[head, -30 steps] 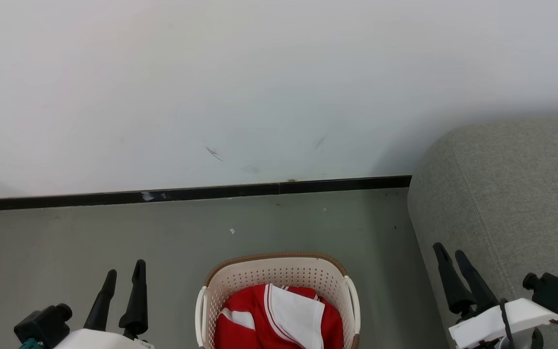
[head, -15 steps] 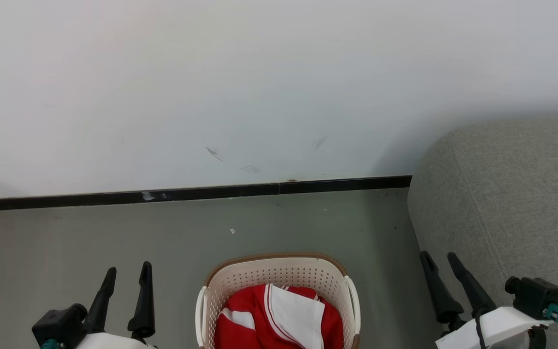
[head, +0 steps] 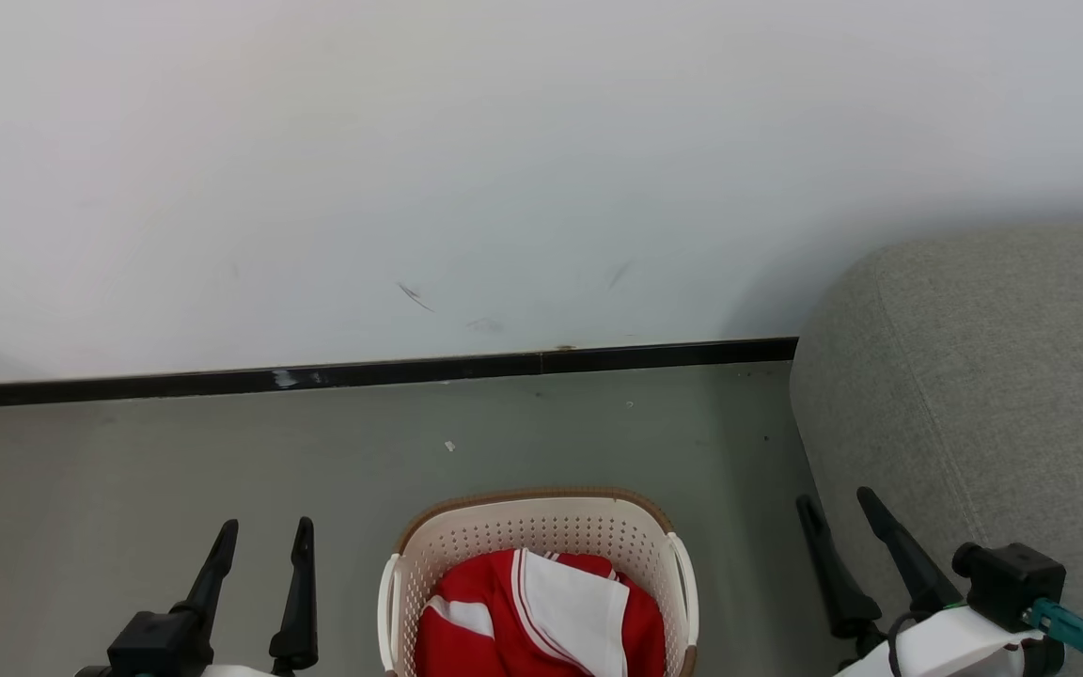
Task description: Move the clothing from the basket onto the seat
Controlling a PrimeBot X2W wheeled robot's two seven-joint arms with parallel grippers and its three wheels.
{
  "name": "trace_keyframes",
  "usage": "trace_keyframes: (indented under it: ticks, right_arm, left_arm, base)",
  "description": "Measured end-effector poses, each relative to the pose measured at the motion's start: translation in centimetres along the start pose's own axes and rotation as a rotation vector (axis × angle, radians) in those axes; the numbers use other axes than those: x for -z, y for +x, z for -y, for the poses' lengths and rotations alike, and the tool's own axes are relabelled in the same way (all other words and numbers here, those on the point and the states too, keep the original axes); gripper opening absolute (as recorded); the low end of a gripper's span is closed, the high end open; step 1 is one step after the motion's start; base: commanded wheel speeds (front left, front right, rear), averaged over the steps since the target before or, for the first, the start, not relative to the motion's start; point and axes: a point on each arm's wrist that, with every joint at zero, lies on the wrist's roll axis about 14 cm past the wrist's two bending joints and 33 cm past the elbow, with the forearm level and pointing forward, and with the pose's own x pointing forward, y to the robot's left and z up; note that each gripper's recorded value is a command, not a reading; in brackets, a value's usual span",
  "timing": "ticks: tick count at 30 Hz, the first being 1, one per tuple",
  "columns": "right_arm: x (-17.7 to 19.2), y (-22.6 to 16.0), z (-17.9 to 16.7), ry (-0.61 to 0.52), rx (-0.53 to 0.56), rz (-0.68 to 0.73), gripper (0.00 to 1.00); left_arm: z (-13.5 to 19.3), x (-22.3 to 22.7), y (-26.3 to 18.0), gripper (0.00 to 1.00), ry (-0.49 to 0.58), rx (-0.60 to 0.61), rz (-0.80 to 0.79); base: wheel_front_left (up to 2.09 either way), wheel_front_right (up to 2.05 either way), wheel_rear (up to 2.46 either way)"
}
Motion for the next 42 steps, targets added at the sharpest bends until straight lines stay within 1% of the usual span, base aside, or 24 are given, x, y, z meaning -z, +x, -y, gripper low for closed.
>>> trace_keyframes:
  ticks: [9,12,27,42]
  right_arm:
    - [-0.3,0.1,-0.7,-0.118,-0.031,0.019,1.00]
    - [-0.4,0.2,-1.0,-0.143,-0.039,0.022,1.00]
    - [-0.5,0.3,-0.8,-0.145,-0.034,0.026,1.00]
    - [-0.4,0.4,-0.8,-0.143,-0.034,0.021,1.00]
  left_arm:
    - [0.5,-0.3,0.0,1.00,0.112,0.023,0.031]
    - [0.6,-0.4,0.0,1.00,0.123,0.026,0.037]
    - [-0.4,0.3,0.0,1.00,0.119,-0.012,0.014]
    - [-0.5,0.7,0.0,1.00,0.119,-0.016,0.002]
  base:
    - [0.00,0.00,0.00]
    - [0.00,0.00,0.00]
    - [0.00,0.00,0.00]
    - [0.00,0.00,0.00]
